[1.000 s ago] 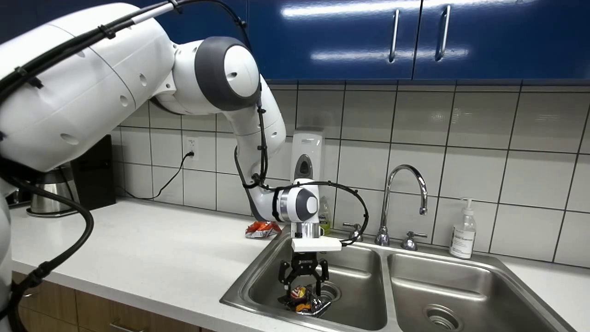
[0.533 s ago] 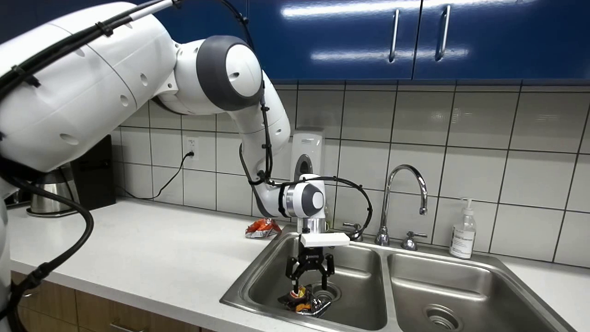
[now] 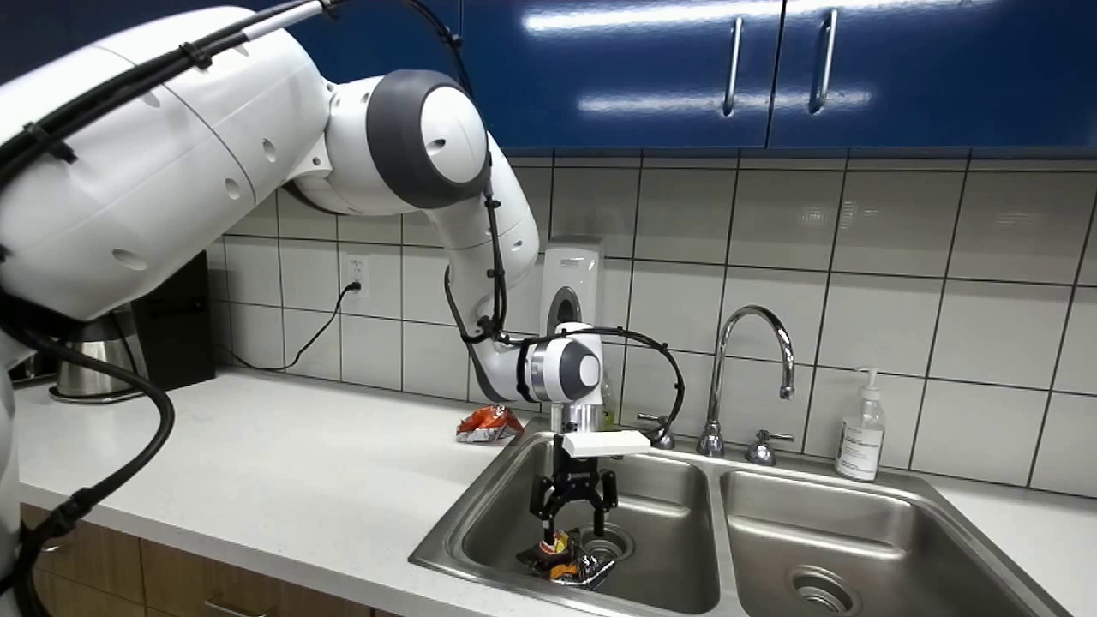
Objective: Shift the Lays packet to the left counter
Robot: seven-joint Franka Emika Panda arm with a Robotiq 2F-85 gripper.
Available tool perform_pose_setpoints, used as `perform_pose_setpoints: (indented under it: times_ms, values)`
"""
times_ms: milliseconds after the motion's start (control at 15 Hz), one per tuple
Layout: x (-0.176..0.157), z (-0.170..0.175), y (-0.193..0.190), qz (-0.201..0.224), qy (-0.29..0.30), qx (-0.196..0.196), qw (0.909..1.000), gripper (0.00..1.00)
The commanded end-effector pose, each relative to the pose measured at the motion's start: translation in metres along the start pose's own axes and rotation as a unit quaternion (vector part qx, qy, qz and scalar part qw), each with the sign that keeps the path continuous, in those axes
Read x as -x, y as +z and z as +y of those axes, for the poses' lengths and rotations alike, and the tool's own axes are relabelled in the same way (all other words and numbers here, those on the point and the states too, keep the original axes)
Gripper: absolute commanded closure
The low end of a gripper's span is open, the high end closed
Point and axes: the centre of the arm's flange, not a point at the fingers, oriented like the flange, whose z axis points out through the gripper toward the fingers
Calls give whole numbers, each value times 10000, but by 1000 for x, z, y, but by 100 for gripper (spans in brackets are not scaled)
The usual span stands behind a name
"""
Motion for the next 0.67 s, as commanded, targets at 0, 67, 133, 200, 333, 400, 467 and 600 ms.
perform_pose_setpoints:
  times_ms: [0,67,133,200,333,400,467,600]
  values:
    - [-9,2,6,-114,-290,-45,9995,0]
    - [-11,1,9,-122,-320,-60,9994,0]
    - [-13,0,11,-130,-340,-70,9993,0]
    - [-14,-1,14,-136,-352,-82,9993,0]
    - [-18,-2,16,-147,-362,-86,9992,0]
    - [-19,-3,17,-150,-362,-86,9992,6]
    - [-20,-3,17,-150,-364,-84,9992,26]
    - [-21,-3,19,-148,-362,-93,9992,32]
